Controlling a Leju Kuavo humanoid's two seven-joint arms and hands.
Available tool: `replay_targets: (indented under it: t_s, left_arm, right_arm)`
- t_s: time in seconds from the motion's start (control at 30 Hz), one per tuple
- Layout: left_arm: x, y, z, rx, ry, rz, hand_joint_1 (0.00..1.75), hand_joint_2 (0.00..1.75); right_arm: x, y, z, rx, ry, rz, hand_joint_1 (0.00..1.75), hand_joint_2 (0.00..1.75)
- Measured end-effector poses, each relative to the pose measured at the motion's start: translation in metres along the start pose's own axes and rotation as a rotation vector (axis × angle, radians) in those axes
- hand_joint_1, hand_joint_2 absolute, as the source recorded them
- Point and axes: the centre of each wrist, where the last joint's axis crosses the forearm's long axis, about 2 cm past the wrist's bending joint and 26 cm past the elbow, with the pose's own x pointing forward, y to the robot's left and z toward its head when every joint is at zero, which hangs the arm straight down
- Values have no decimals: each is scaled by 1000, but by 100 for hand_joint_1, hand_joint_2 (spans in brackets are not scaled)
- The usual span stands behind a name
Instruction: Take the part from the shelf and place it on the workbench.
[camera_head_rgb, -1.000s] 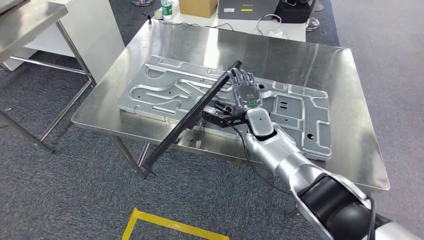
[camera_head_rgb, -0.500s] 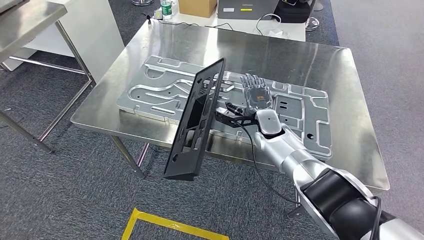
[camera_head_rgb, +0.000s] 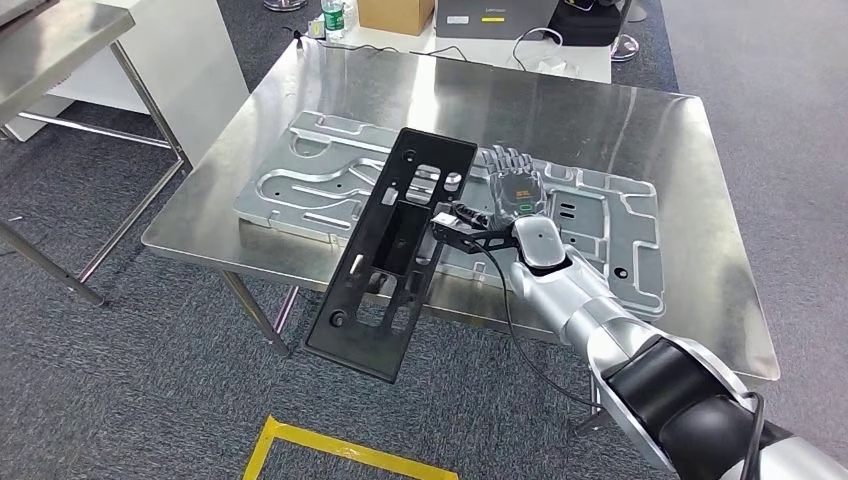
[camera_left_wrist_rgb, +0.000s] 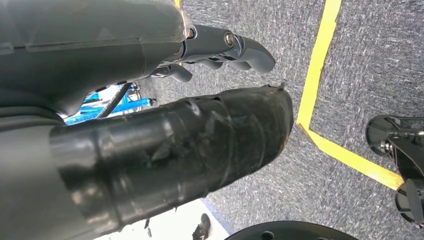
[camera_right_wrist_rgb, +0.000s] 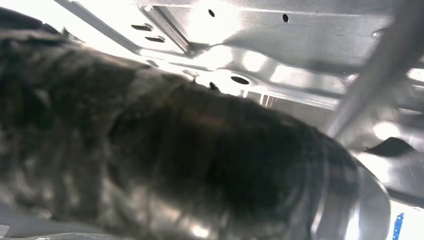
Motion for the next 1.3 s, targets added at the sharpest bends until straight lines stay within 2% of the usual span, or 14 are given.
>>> replay_targets:
  t_s: [0.87,0.97,1.07,1.3]
  left_arm:
    - [0,0,0,-1,0,21,0,0]
    - [-1,0,0,0,-1,28,0,0]
    - [-2,0,0,2,0,42,0,0]
    - [-4,0,0,8,7,65,0,0]
  right_arm:
    - [-5,1,0,-22,1,-13,0,0]
    - [-2,-1,3,-123,-58,-52,0,0]
    - [13,-12,11,-256,-159,-109,0,0]
    - [69,-69,57,-488,-456,-218,0,0]
